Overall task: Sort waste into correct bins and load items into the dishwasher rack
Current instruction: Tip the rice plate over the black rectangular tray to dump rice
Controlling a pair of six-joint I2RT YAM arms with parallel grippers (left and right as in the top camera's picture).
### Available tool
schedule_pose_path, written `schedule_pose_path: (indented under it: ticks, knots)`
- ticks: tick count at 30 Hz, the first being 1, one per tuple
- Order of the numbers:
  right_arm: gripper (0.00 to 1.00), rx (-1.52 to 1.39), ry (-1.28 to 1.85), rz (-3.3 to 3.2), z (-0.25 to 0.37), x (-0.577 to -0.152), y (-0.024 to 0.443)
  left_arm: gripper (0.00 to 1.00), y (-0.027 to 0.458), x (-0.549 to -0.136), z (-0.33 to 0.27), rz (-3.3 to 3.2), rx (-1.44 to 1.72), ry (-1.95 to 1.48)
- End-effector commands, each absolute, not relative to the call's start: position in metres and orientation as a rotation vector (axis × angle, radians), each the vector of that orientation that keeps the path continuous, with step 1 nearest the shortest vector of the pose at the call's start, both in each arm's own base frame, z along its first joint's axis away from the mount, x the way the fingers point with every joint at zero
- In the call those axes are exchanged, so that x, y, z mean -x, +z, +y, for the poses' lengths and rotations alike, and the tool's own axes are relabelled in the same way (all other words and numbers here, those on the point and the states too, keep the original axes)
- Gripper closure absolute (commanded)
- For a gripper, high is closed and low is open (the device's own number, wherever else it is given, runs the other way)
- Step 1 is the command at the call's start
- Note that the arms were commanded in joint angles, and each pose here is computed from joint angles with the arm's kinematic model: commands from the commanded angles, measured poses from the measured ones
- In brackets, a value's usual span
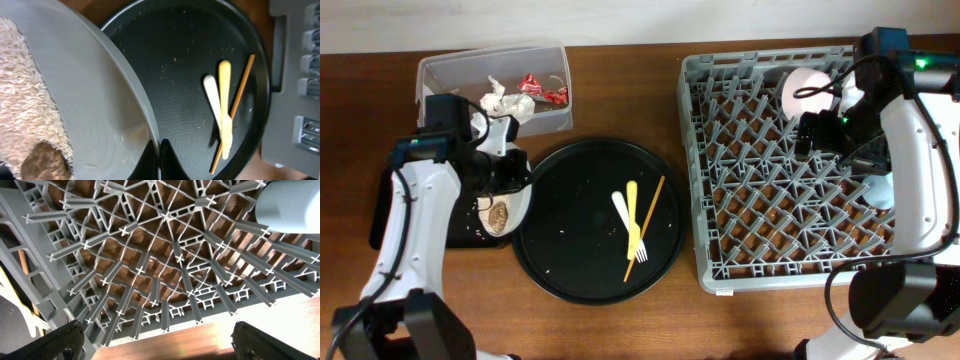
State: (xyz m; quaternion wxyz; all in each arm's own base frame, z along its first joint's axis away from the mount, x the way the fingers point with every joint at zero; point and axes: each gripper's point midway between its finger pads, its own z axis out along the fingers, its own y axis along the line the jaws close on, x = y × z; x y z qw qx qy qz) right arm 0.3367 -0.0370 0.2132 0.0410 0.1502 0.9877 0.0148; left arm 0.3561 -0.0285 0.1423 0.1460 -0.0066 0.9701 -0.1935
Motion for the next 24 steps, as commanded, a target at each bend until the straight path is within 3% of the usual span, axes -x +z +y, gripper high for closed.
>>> schedule_pose_path:
  ticks: [1,12,18,24]
  knots:
    - [0.02,-0.454,0.025,3.033,-0.040,-0.335,0.212,1.00,0.171,-0.363,-0.028,2.670,0.018,-0.692]
    - [0.02,-0.456,0.025,3.041,-0.039,-0.333,0.212,1.00,0.203,-0.364,0.008,2.450,0.126,-0.978]
    - [0.02,-0.456,0.024,3.045,-0.039,-0.332,0.212,1.00,0.199,-0.361,0.019,2.473,0.143,-0.914]
    - [0.02,-0.456,0.019,3.048,-0.040,-0.331,0.212,1.00,0.242,-0.357,0.027,2.210,0.177,-1.218]
